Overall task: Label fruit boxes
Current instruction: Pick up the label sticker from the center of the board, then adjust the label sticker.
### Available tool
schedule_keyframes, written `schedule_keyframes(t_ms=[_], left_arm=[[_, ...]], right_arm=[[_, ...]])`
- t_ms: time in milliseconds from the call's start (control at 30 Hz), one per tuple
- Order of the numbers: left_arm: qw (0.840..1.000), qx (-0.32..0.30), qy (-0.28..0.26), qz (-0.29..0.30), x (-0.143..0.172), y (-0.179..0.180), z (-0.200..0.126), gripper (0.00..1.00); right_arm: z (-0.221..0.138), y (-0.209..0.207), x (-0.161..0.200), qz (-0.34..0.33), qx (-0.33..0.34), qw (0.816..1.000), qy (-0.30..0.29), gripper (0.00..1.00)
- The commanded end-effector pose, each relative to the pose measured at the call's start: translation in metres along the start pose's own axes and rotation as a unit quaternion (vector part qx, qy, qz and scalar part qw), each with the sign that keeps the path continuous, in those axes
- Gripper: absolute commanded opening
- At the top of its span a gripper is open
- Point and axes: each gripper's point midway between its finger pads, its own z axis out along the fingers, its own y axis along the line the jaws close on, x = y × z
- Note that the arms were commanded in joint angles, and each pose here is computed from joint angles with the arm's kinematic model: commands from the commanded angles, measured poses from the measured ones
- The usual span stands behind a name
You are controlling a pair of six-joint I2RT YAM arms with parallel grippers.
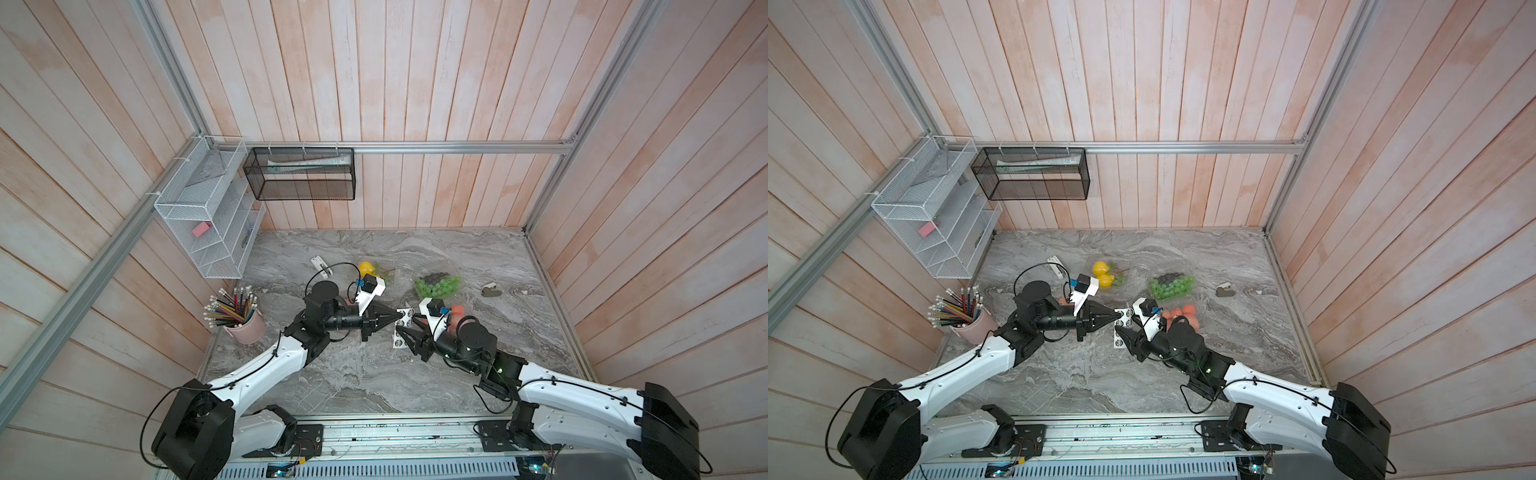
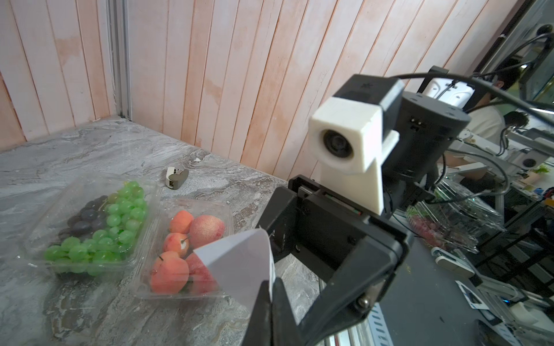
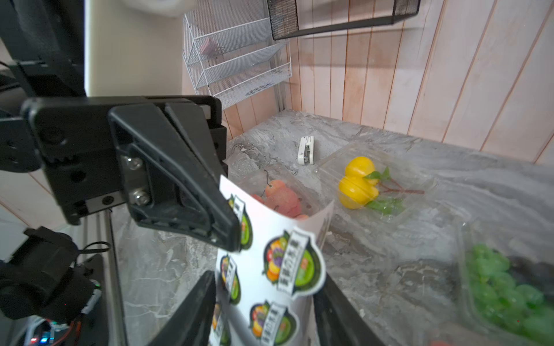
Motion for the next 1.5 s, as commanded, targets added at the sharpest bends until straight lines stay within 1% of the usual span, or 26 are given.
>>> schedule_keyframes(t_ms=[0,67,267,433,700,733,867,933,1200,1267,1467], left_arm=[[0.997,0.014,-0.001,0.071,-0.007,-0.012,-0.004,0.0],[0.994,0.02,0.002,0.109,-0.005,-0.017,-0.007,0.0],[0.984,0.05,0.008,0.173,-0.002,-0.032,-0.011,0.0],[0.98,0.068,0.008,0.188,0.0,-0.038,-0.012,0.0],[0.977,0.074,0.009,0.199,0.001,-0.041,-0.013,0.0],[0.977,0.074,0.009,0.199,0.001,-0.041,-0.012,0.0],[0.976,0.073,0.007,0.203,0.0,-0.041,-0.013,0.0],[0.976,0.071,0.006,0.205,-0.001,-0.041,-0.013,0.0],[0.976,0.071,0.007,0.207,-0.002,-0.041,-0.013,0.0],[0.976,0.069,0.006,0.208,-0.003,-0.04,-0.013,0.0],[0.976,0.07,0.0,0.209,-0.007,-0.042,-0.013,0.0]], right_arm=[[-0.014,0.002,-0.003,-0.035,-0.025,0.999,-0.011,0.74],[-0.023,0.008,-0.002,-0.06,-0.049,0.997,-0.008,0.78],[-0.041,0.014,-0.004,-0.098,-0.11,0.989,0.008,0.79],[-0.046,0.017,-0.018,-0.128,-0.148,0.981,0.007,0.78],[-0.042,0.024,-0.04,-0.128,-0.2,0.971,-0.003,0.77],[-0.042,0.024,-0.041,-0.127,-0.206,0.97,-0.003,0.75],[-0.04,0.026,-0.041,-0.124,-0.226,0.966,0.001,0.6],[-0.04,0.026,-0.041,-0.124,-0.23,0.965,0.004,0.5],[-0.043,0.026,-0.042,-0.123,-0.24,0.963,0.001,0.23],[-0.043,0.027,-0.042,-0.123,-0.241,0.963,0.002,0.2],[-0.042,0.024,-0.039,-0.124,-0.234,0.964,0.008,0.2]])
